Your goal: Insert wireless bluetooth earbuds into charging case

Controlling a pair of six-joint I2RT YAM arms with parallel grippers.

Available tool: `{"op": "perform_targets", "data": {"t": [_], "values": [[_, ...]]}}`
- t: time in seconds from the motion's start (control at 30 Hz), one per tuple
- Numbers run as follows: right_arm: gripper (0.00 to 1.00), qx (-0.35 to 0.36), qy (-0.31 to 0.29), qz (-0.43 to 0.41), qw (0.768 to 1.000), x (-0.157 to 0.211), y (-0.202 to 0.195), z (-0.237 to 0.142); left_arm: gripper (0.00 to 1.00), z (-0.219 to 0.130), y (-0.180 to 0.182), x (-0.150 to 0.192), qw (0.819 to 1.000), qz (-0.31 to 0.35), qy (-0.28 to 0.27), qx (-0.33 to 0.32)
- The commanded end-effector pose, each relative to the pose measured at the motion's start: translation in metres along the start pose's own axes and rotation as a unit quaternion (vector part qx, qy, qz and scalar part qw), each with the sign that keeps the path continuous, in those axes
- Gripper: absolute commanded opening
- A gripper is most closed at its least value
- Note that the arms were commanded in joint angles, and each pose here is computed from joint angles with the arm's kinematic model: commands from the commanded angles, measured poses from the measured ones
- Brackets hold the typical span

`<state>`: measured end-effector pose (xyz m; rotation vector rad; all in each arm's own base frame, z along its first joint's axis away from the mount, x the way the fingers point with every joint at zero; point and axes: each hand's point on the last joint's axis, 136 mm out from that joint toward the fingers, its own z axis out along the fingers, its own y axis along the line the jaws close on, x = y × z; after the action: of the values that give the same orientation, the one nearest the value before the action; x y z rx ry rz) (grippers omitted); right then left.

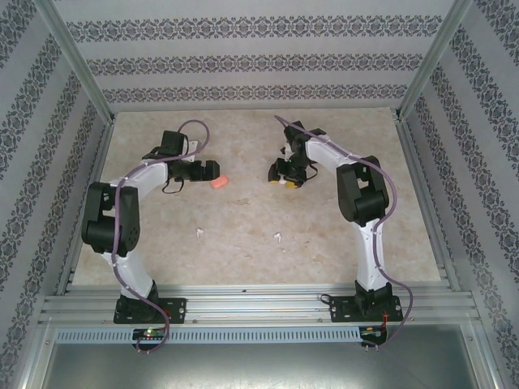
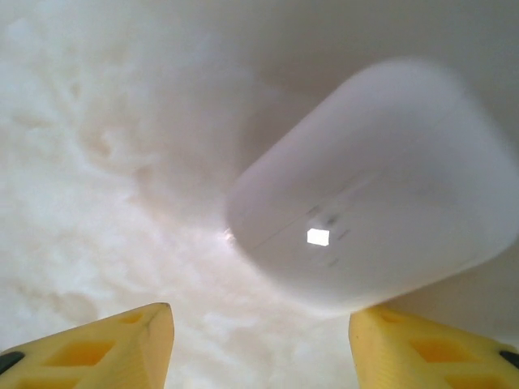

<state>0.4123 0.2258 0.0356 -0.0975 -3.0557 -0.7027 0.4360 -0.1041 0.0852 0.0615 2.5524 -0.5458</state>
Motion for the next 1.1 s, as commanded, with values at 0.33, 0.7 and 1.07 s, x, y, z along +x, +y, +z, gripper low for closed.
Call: {"op": "perform_targets", "data": {"t": [0.33, 0.7, 1.07], "values": [[0.68, 0.096, -0.022, -0.137, 0.986, -0.022, -0.007, -0.053, 0.98, -0.003, -0.045, 0.005, 0.996, 0.04, -0.017, 0.08], [0.78, 0.147, 0.012, -0.267, 0.952, -0.043, -0.004, -0.024, 0.94, 0.002, -0.061, 0.021, 0.994, 0.026, -0.004, 0.105], [0.78, 0.162, 0.058, -0.252, 0.952, -0.033, -0.024, 0.009, 0.93, -0.002, -0.063, 0.025, 0.995, 0.024, -0.009, 0.101]]}}
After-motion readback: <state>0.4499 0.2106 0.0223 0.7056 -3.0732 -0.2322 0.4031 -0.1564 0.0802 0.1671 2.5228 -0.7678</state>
